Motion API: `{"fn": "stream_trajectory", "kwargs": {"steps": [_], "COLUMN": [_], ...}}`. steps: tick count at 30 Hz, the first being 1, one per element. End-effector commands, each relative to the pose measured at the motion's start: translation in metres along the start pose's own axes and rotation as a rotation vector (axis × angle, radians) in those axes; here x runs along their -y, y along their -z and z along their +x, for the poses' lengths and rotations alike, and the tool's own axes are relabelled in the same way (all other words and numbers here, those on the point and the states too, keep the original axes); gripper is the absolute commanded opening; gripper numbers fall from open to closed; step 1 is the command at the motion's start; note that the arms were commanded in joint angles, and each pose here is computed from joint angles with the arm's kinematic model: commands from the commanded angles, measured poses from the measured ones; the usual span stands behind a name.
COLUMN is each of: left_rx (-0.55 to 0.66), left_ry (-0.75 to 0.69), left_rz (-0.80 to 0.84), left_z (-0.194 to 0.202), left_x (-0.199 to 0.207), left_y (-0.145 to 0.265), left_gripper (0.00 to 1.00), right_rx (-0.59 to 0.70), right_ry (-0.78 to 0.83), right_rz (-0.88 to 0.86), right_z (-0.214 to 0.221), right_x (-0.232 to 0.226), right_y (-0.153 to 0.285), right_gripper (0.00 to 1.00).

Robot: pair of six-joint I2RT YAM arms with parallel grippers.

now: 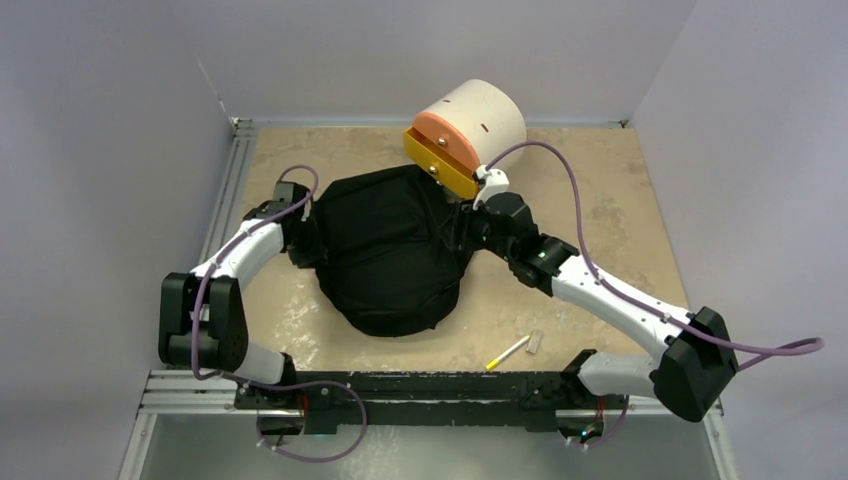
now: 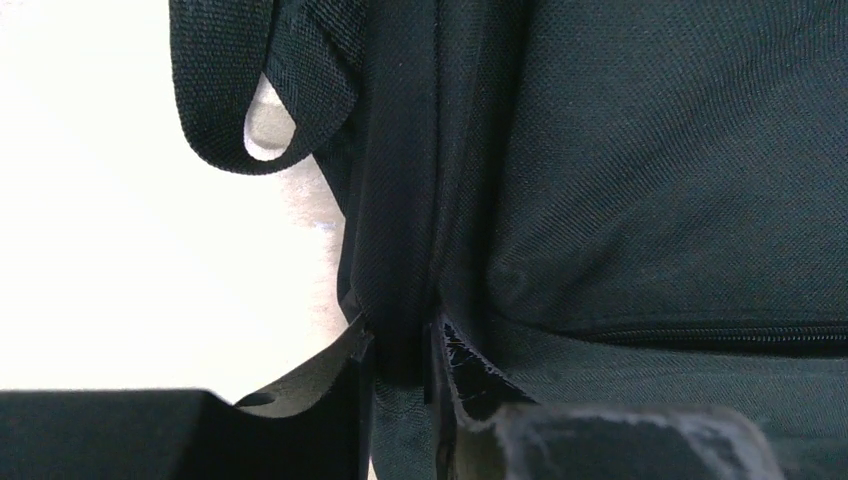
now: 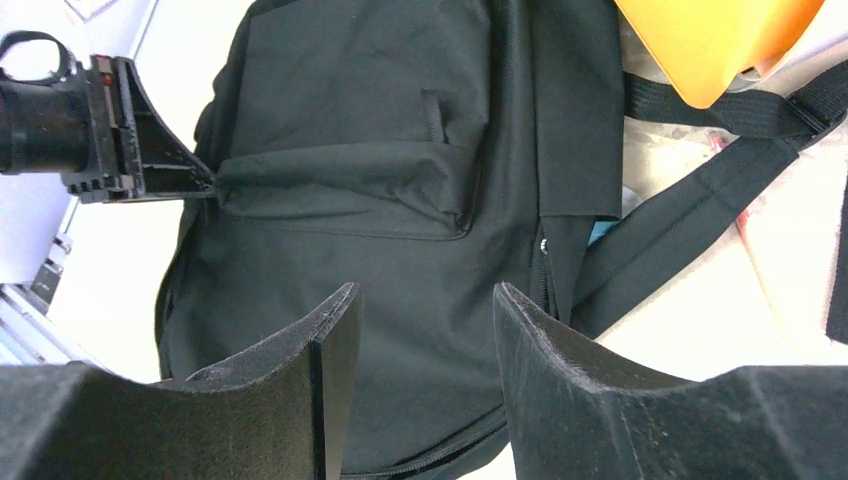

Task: Pack the student bag
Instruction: Adjust the student bag at the center of the board.

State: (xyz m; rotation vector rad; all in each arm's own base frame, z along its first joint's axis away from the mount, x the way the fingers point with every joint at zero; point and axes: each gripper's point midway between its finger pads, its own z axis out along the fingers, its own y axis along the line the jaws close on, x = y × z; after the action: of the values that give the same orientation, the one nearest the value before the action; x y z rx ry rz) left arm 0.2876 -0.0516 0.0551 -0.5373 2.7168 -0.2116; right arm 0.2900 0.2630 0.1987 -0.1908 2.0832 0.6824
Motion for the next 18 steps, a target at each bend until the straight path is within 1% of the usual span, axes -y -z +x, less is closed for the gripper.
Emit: {"fn": "stream_trajectory", "kwargs": {"steps": [1, 3, 6, 14, 18], "left_rx": [0.109, 0.143, 0.181, 0.273, 0.348], "left_ry": [-0.028, -0.027, -0.016, -0.024, -0.015], "left_rz": [-0.047, -0.062, -0.04, 0.251, 0.313], "left_z": [-0.039, -0.052, -0.073, -0.125, -0.158], "left_x": [0.0, -0.001, -0.001, 0.021, 0.032], "left_y": [0.006, 0.007, 0.008, 0.026, 0.035], "left_gripper": [0.12, 0.0, 0.0, 0.0, 0.0], "right_rx": [0.08, 0.075, 0.048, 0.012, -0.048], "right_ry": [0.032, 0.019, 0.004, -0.062, -0.084], "right_rz": [-0.006, 0.038, 0.059, 0.091, 0.064], "right_z": [-0.028, -0.026, -0.017, -0.001, 0.015], "right_x": [-0.007, 0.002, 0.009, 0.023, 0.026], "right_y": [-0.003, -0.006, -0.009, -0.014, -0.022], "right_gripper": [0.54, 0.54, 0.54, 0.56, 0.56]}}
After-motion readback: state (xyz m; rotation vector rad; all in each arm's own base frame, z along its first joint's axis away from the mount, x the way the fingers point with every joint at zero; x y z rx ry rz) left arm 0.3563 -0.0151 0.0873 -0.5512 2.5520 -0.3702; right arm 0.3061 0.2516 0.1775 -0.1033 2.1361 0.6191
